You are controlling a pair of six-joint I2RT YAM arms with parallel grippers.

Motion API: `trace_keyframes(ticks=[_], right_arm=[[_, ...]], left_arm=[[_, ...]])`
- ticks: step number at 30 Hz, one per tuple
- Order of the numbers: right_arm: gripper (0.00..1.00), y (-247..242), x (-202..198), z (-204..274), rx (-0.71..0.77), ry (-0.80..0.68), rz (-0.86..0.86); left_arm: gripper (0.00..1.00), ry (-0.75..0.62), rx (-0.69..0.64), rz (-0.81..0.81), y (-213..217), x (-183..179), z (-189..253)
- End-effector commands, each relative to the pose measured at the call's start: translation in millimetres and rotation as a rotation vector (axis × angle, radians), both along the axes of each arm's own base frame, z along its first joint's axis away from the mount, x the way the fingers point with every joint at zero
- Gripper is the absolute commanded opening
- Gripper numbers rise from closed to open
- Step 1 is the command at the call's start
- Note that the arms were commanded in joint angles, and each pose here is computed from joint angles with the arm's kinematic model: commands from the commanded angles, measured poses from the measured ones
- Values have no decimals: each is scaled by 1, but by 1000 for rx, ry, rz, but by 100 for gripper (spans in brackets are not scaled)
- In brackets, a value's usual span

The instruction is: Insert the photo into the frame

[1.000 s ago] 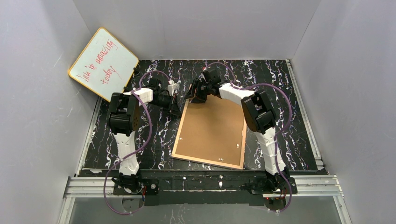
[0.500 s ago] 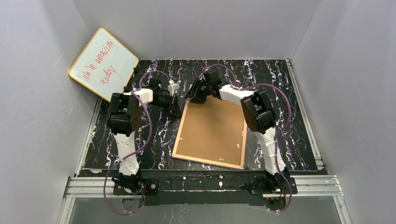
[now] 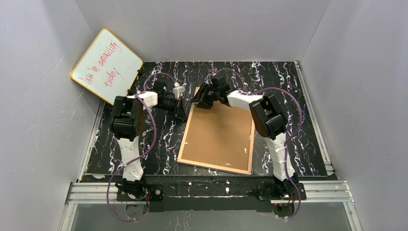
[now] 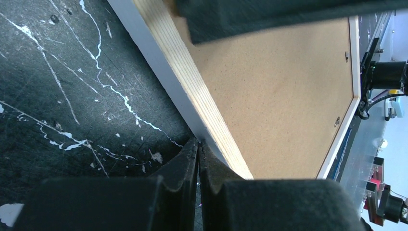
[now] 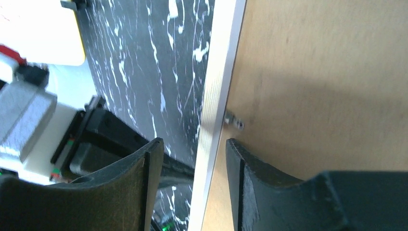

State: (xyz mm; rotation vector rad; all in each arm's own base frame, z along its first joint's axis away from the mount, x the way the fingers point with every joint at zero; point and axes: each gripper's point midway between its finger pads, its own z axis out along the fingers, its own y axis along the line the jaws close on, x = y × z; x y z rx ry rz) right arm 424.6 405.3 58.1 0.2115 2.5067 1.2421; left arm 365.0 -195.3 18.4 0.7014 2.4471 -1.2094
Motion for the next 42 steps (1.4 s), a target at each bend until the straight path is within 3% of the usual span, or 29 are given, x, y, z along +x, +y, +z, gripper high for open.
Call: trace_keyframes(ticks=[1, 9, 14, 17, 21, 27, 31, 36, 42], right_arm=[[61, -2, -28, 49, -9, -82, 49], [69, -12, -147, 34, -55, 1, 162], [71, -15, -192, 28, -79, 43, 208], [82, -51, -179, 37, -191, -28, 116], [98, -121, -136, 67, -233, -88, -80], [99, -251, -81, 65, -433, -101, -409], [99, -301, -66, 44, -489, -57, -524], [99, -327, -55, 16, -445, 9, -598], [99, -303, -33, -3, -346, 85, -531]], left_arm=[[3, 11, 102, -24, 12, -13, -4], [4, 13, 114, -55, 24, -38, 10], [4, 28, 128, -79, 29, -55, 13], [4, 15, 160, -117, 37, -69, 13], [5, 8, 214, -196, 50, -93, 8], [6, -6, 264, -319, 61, -133, -2], [6, -26, 298, -398, 59, -151, -9], [5, -62, 353, -472, 58, -166, -19], [5, -80, 368, -535, 48, -174, -24]])
